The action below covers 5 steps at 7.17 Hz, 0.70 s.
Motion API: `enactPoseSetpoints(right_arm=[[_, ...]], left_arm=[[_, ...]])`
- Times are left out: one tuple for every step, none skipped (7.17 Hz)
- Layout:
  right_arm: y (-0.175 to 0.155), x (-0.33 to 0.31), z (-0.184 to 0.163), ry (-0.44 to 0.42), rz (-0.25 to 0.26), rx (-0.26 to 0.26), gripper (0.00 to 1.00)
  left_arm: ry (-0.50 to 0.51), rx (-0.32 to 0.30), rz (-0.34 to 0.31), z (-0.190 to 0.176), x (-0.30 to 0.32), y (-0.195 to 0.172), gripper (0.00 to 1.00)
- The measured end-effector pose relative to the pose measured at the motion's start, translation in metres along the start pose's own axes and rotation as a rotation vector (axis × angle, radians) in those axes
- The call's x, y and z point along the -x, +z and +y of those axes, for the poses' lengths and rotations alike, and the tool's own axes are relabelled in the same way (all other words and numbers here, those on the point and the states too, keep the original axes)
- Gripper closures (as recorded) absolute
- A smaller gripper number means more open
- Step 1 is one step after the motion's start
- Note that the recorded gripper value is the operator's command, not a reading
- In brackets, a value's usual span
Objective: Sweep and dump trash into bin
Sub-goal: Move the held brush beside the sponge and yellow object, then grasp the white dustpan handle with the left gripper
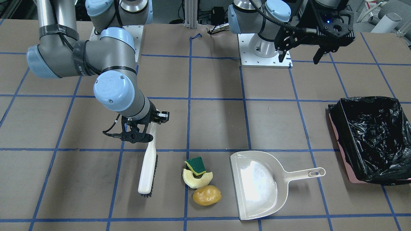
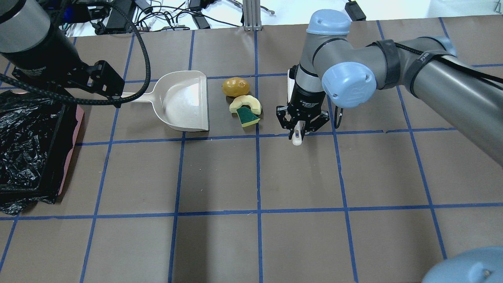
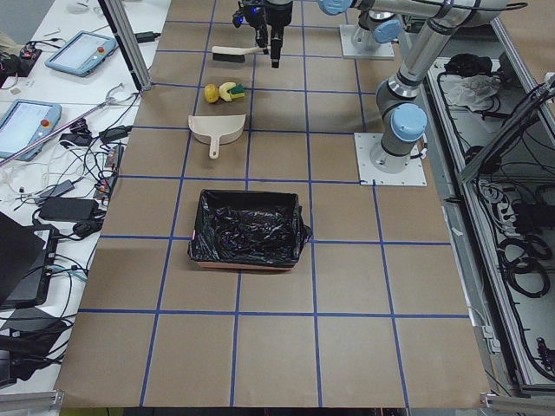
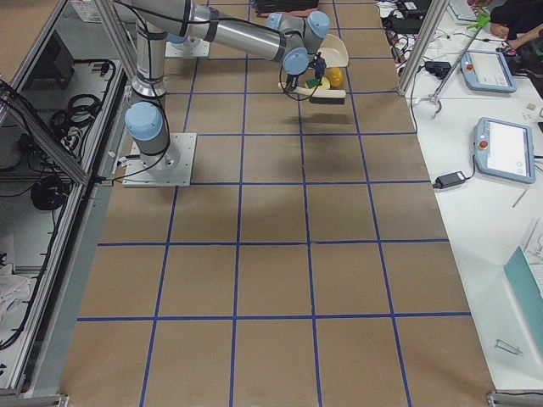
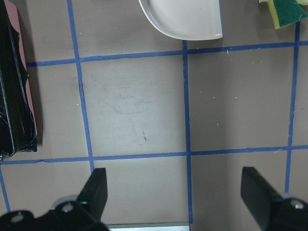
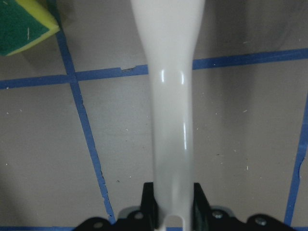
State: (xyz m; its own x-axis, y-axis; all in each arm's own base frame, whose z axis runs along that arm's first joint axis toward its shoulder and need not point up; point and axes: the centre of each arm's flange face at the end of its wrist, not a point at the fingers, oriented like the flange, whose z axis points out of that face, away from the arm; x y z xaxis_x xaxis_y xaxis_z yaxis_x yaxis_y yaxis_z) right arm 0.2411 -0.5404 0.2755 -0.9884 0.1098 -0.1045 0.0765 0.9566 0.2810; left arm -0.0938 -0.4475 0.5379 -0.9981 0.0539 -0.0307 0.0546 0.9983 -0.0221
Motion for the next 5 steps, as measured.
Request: enactPoseSetpoints(right_arm=[[0.001,0.000,-0.001,-0.001,-0.001,-0.001,1.00],[0.002,0.001,-0.002,-0.002,-0.001,-0.001,1.00],[0.003,0.001,-0.003,-0.002,-0.001,-0.002,1.00],[0.002,0.001,-0.003,-0.003,-0.002,-0.005,1.00],[0.002,0.001,-0.004,-0.004,-0.003,-0.009,1.00]], left_arm=[[0.002,0.004,0.000,-0.001,0.000,0.002,0.00],[0.009,0.015,-0.001,-0.006,0.002,0.007,0.00],[0.054,0.033,-0.001,-0.012,0.004,0.017,0.00],[0.141,0.051,-0.005,-0.023,0.008,0.031,0.00],[0.240,0.048,-0.018,-0.039,0.013,0.050,0.00]])
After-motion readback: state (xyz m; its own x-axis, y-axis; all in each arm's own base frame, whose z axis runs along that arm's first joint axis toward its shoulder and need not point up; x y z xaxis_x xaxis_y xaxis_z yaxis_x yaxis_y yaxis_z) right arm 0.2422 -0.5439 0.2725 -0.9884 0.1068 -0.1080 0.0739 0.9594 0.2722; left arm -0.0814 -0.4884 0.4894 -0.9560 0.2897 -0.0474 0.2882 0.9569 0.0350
